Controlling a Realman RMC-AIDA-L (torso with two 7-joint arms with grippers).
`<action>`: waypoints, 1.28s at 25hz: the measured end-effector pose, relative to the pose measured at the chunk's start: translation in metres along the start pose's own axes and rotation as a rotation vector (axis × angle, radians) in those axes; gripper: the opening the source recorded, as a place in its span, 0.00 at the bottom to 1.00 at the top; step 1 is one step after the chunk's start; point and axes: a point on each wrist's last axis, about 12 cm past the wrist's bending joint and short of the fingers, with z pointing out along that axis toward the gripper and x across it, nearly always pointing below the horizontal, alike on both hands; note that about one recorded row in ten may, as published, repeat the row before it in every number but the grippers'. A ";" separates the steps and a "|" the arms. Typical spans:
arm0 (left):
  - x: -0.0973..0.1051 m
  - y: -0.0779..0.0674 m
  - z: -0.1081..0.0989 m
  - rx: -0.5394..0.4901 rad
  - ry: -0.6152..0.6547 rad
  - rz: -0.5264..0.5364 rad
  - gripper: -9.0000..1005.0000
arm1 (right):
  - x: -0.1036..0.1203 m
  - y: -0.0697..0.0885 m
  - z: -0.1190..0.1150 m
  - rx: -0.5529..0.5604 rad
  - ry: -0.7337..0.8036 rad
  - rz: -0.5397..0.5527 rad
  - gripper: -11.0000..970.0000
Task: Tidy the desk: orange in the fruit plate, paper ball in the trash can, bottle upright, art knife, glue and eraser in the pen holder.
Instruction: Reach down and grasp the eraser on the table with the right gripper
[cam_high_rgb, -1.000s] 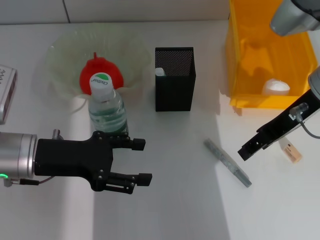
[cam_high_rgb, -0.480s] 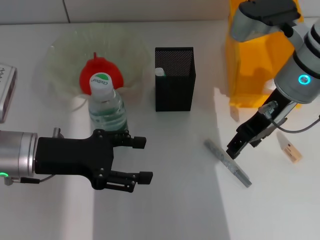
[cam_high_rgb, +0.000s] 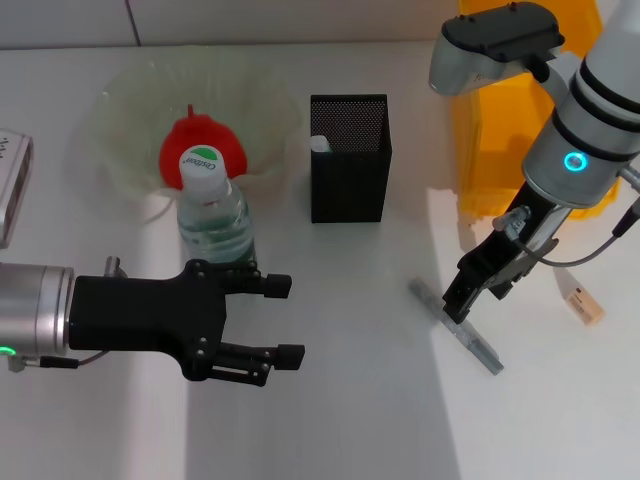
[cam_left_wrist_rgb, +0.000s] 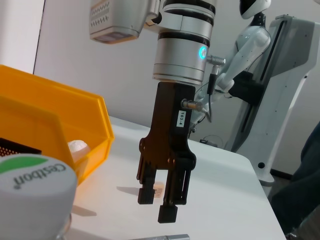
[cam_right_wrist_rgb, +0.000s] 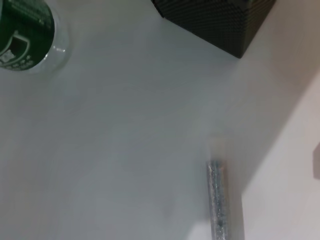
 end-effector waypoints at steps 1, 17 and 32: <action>0.000 0.000 0.000 0.000 0.000 0.000 0.83 | 0.000 0.000 0.000 0.000 0.000 0.001 0.67; 0.000 0.000 0.000 -0.001 0.001 0.002 0.83 | -0.002 0.002 0.003 0.017 0.009 -0.010 0.67; -0.004 0.003 0.001 -0.001 0.005 0.016 0.83 | 0.072 -0.048 -0.036 0.140 -0.114 0.198 0.67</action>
